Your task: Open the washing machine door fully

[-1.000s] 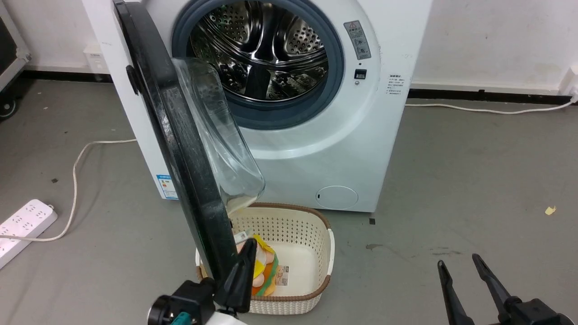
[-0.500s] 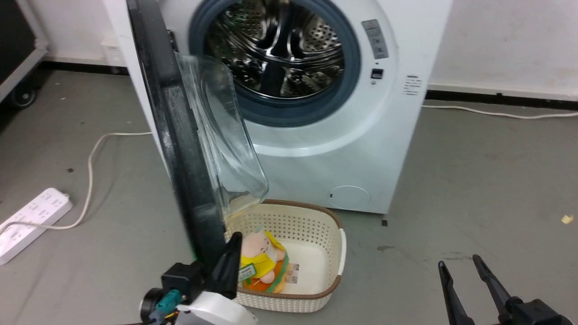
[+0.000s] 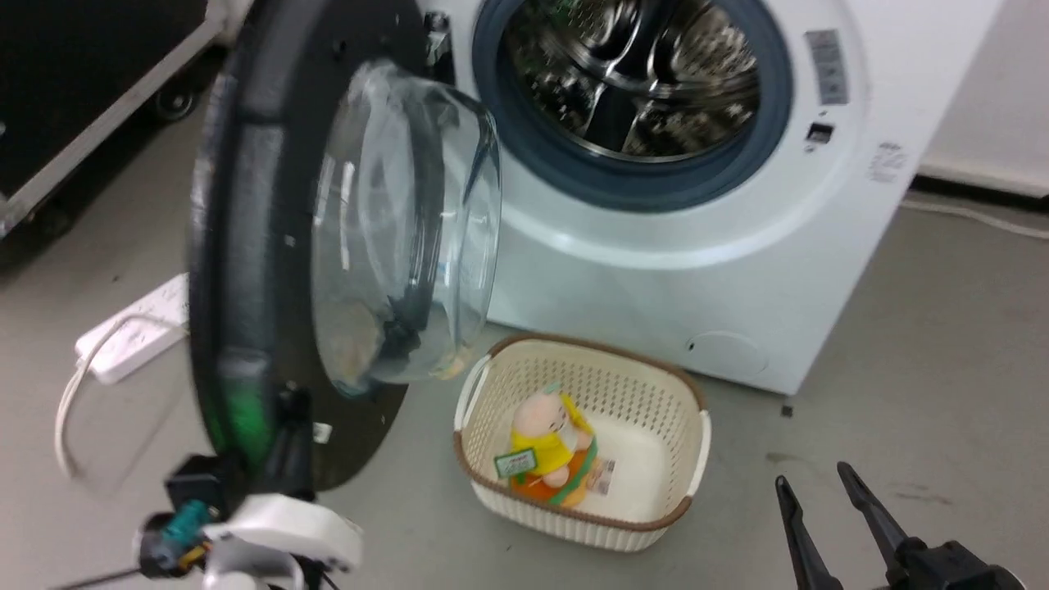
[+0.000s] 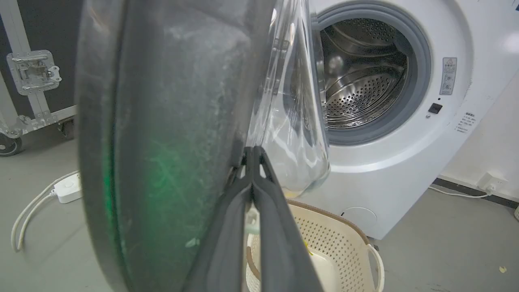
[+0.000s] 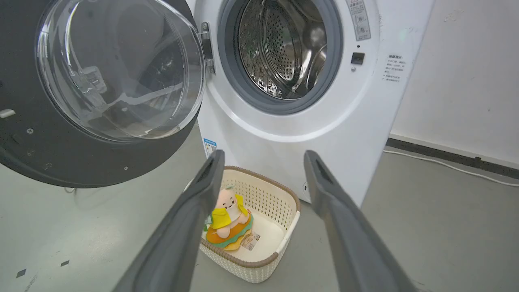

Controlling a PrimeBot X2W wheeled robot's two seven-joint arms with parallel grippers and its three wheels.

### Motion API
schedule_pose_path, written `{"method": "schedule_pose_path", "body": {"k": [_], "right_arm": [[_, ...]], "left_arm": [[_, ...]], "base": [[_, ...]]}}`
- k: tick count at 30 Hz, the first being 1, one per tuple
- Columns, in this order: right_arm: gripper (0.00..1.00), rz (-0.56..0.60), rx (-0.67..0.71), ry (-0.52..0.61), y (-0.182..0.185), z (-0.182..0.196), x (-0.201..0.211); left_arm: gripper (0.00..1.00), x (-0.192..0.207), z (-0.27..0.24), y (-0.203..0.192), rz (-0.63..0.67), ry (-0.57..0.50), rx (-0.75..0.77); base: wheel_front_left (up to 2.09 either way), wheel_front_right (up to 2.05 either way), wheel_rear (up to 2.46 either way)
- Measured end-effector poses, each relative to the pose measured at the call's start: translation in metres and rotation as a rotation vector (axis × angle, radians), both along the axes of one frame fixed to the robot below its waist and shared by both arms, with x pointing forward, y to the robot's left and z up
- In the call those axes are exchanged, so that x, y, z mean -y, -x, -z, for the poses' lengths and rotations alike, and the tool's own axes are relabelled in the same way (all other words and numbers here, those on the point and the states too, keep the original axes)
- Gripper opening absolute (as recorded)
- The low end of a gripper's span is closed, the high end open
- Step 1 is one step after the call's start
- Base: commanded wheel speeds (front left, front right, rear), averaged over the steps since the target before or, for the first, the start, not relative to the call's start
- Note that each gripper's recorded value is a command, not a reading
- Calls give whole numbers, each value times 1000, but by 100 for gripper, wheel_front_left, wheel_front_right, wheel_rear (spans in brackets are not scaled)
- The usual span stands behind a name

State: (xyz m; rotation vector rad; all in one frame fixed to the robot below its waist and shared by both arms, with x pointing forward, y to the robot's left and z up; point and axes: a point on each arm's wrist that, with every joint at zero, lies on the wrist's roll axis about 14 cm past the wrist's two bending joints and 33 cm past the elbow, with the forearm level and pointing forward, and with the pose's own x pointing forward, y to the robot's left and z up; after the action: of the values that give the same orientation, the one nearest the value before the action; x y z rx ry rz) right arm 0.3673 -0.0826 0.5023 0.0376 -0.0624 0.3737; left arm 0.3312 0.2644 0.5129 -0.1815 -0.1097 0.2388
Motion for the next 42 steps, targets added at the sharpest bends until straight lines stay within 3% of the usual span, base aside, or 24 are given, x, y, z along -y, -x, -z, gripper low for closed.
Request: {"method": "schedule_pose_path", "body": {"k": [10, 20, 27, 35, 42], "right_arm": [[100, -95, -50, 35, -32, 27, -35], [100, -99, -99, 55, -54, 56, -38], [100, -96, -128, 62, -65, 74, -37], [100, -75, -122, 69, -71, 74, -30], [100, -30, -75, 58, -66, 49, -16]], "left_arm": [[0, -90, 0, -10, -183, -69, -62], [0, -181, -8, -19, -367, -82, -105], [0, -221, -20, -33, -453, -81, -99], [0, -228, -28, -41, -452, -109, -93], [0, -182, -45, -42, -348, -123, 11]], "base": [[0, 0, 0], [0, 0, 0], [0, 0, 0], [0, 0, 0], [0, 0, 0]]}}
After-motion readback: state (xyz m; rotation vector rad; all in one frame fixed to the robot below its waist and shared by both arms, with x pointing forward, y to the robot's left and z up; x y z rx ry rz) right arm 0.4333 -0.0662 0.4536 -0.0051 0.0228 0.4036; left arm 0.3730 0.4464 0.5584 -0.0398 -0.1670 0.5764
